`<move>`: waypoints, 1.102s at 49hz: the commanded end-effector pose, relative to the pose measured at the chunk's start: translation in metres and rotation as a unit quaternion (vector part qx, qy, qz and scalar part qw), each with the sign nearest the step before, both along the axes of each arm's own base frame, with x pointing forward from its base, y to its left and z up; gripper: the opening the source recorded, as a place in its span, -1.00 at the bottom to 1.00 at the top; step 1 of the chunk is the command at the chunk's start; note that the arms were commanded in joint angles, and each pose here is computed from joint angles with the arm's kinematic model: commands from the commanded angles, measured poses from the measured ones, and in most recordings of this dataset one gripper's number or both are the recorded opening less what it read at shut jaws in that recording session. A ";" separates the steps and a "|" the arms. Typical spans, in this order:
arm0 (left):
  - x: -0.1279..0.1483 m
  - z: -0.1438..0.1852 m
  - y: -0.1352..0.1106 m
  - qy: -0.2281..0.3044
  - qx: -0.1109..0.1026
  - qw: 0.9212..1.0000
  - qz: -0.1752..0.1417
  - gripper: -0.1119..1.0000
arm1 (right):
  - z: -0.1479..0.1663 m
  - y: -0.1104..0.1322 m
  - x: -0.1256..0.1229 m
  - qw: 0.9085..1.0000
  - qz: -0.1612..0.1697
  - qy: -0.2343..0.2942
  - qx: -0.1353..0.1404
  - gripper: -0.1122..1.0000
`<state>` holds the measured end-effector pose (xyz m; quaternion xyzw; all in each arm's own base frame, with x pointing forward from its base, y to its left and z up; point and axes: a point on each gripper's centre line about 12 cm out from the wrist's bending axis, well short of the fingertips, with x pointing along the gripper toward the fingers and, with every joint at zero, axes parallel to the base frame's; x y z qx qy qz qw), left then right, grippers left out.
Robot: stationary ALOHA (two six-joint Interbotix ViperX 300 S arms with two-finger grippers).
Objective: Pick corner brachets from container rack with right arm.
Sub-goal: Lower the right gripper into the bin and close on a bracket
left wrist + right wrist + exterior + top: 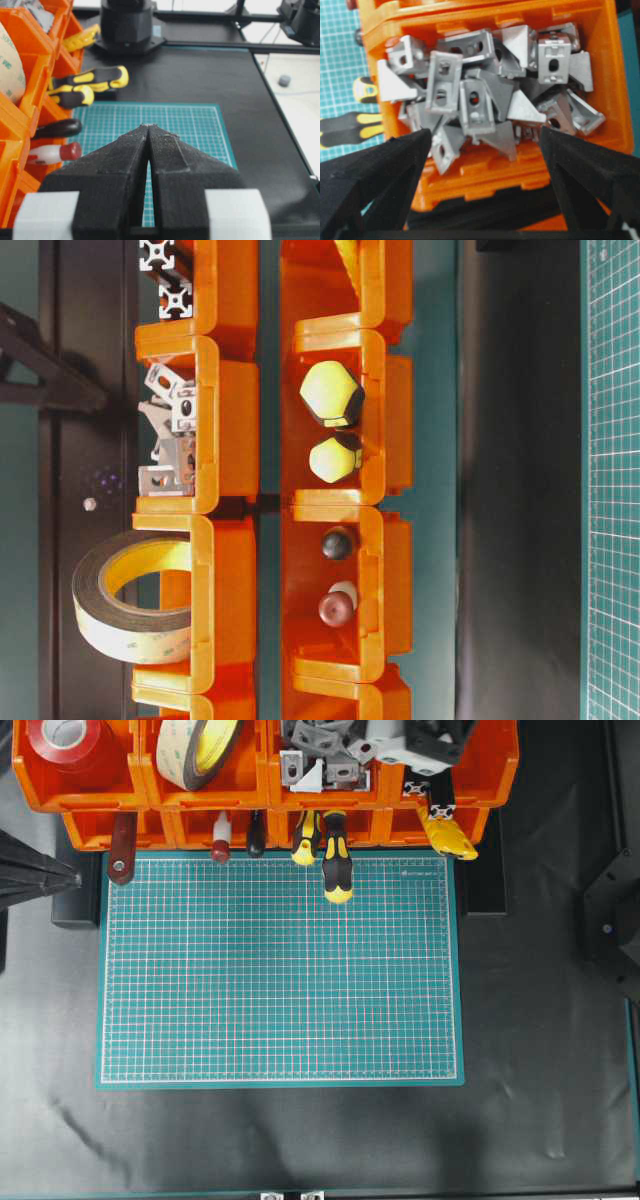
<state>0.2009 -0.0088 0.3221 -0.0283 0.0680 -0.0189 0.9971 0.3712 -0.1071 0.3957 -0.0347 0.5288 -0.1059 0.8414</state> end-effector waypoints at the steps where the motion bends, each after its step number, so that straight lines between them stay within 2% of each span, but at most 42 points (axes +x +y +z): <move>1: 0.001 0.014 0.000 -0.018 0.000 1.000 0.000 -0.80 | 0.005 -0.004 0.004 1.000 -0.002 -0.008 -0.004 0.74; 11: 0.003 0.013 0.000 -0.017 0.000 1.000 0.000 -0.80 | -0.011 -0.015 0.012 1.000 -0.014 0.011 0.002 0.74; 31: 0.004 0.012 0.001 -0.015 0.003 1.000 0.003 -0.80 | -0.036 -0.015 0.024 0.999 -0.009 0.042 0.010 0.74; 44: 0.003 0.013 0.002 -0.018 0.003 1.000 0.006 -0.80 | -0.031 -0.012 0.033 0.999 -0.004 0.032 0.007 0.72; 49: 0.003 0.014 0.003 -0.019 0.003 1.000 0.007 -0.80 | -0.029 -0.010 0.037 1.000 0.001 0.029 0.006 0.65; 54: 0.002 0.014 0.003 -0.021 0.004 1.000 0.007 -0.80 | -0.029 -0.007 0.040 0.999 0.005 0.033 0.007 0.44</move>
